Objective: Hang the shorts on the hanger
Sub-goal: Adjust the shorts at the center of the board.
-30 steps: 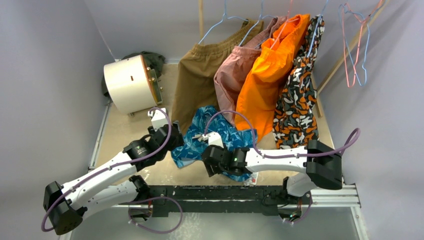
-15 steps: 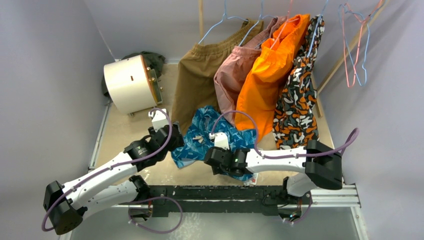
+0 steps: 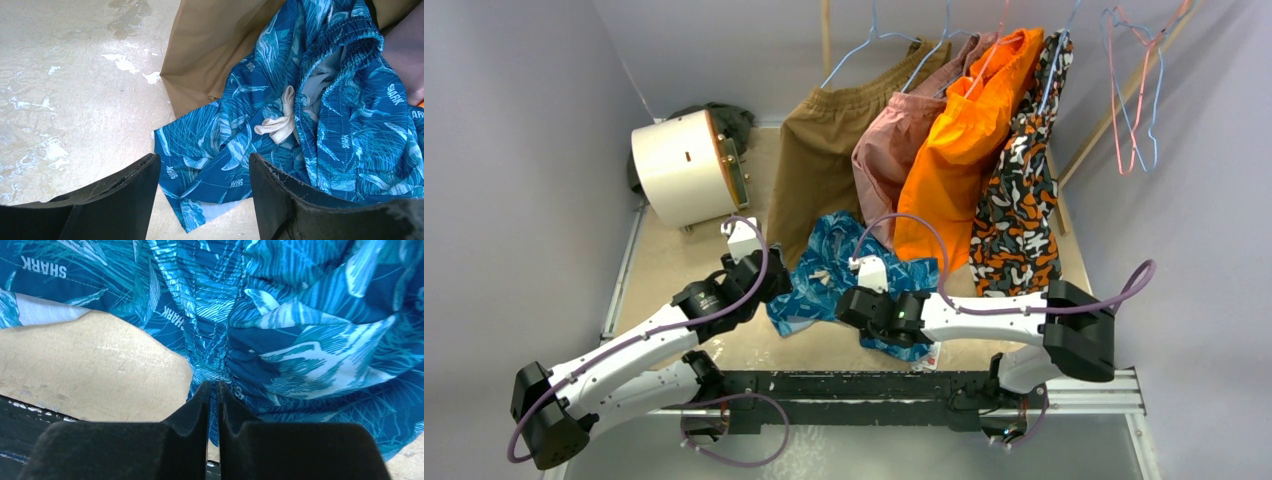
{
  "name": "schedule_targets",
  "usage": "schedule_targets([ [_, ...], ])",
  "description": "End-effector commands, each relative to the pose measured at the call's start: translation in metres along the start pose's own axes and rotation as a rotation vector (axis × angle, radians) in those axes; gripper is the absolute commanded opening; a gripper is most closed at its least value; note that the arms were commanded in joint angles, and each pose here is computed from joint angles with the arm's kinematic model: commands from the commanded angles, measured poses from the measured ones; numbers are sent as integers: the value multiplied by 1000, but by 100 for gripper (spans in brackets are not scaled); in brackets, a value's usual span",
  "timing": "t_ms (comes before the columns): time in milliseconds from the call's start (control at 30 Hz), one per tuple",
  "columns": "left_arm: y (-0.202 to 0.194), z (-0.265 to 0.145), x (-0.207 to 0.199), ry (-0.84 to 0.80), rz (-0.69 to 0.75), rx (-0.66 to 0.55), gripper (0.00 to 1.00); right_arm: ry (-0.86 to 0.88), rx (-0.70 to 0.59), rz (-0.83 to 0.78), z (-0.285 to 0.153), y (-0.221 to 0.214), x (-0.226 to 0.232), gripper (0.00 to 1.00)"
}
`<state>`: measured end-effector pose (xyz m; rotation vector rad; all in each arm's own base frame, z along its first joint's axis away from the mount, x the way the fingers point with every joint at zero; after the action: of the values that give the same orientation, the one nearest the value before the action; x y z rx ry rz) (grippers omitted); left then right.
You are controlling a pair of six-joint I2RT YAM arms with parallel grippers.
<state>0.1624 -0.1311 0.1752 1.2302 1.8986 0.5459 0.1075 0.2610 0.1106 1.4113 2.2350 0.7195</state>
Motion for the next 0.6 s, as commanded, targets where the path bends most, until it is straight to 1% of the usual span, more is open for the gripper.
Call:
schedule_targets([
  [0,5,1,-6,-33,-50,-24,64,-19,-74,33,-11,21,-8,12],
  [33,4,1,-7,-35,-49,-22,64,-9,-79,33,-12,21,-8,18],
  [100,5,3,-9,-34,-46,-21,64,9,-89,42,-13,22,-7,39],
  [133,5,3,-11,-35,-44,-21,64,15,-94,47,-13,23,-6,47],
  [167,5,3,-11,-34,-43,-21,64,18,-103,49,-12,24,-5,54],
  [200,6,3,-12,-35,-41,-21,64,22,-113,47,-11,26,-3,59],
  [300,6,4,-12,-34,-39,-21,64,38,-113,36,-7,26,2,61],
  [500,4,3,-9,-26,-39,-19,64,29,-73,12,6,18,7,58],
  [567,4,3,-8,-22,-38,-20,64,1,-89,32,4,21,3,58],
])
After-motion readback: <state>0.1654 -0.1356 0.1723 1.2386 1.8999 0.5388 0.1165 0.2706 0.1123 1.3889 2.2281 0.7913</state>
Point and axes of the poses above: each gripper's point midway between its finger pads, its own z axis out along the fingers, its own x axis along the line the jaws close on, y = z × x, the point moved 7 cm from there along -z, back along the fingers, and after that the axes turned 10 degrees about -z, right-handed, at the moved point
